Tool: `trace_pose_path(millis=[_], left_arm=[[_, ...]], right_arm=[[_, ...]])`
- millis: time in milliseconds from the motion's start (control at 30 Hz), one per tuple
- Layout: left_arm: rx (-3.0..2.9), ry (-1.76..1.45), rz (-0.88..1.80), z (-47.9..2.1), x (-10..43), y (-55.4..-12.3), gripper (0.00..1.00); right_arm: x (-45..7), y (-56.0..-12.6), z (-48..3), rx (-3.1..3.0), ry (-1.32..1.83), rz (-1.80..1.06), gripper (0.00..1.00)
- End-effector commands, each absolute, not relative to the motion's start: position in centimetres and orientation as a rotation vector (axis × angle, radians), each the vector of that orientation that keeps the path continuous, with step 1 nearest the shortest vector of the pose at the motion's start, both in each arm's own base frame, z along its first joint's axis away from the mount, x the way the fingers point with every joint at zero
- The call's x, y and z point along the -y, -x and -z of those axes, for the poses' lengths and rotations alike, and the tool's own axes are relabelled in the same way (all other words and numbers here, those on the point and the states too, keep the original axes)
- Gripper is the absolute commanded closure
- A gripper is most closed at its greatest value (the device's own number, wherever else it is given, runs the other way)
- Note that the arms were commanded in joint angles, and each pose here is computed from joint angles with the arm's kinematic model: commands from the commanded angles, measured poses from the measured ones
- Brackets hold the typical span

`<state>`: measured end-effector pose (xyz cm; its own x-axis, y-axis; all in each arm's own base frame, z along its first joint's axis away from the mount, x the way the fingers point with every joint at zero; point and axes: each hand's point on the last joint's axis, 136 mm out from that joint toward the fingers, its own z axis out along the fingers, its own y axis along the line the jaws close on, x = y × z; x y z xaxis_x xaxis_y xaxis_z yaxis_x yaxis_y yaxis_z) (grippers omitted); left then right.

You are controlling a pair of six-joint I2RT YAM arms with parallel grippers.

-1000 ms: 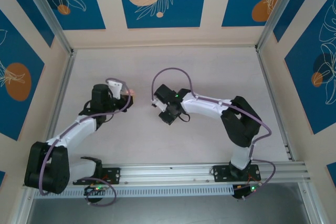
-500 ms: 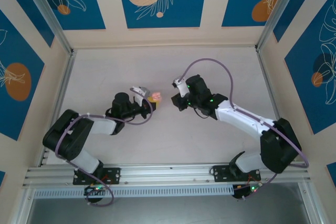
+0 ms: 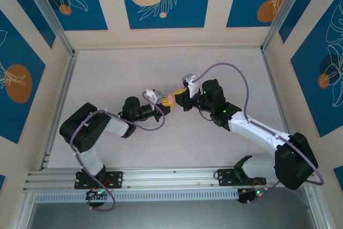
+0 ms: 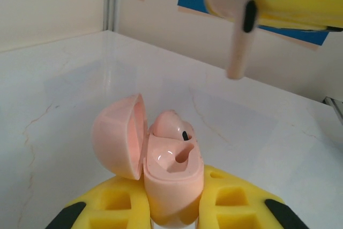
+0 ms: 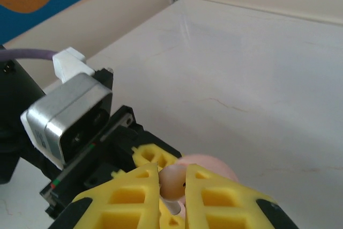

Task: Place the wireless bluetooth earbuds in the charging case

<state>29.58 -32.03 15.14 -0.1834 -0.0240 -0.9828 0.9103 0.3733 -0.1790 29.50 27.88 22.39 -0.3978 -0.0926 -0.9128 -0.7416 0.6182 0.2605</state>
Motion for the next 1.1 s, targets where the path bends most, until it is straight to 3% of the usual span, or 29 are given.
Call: trace_pose_path(millis=[0,1067], left_arm=[[-1.38,-0.886,1.037,-17.5,33.0,-29.0,0.92],[-1.273,-0.809,0.951,-22.6,31.9,-29.5,0.92]], right_arm=[[-28.7,-29.4,-23.5,-1.798,0.676,-0.888,0.86],[-27.2,-30.3,-19.8,-1.932,0.549,-0.801,0.87]])
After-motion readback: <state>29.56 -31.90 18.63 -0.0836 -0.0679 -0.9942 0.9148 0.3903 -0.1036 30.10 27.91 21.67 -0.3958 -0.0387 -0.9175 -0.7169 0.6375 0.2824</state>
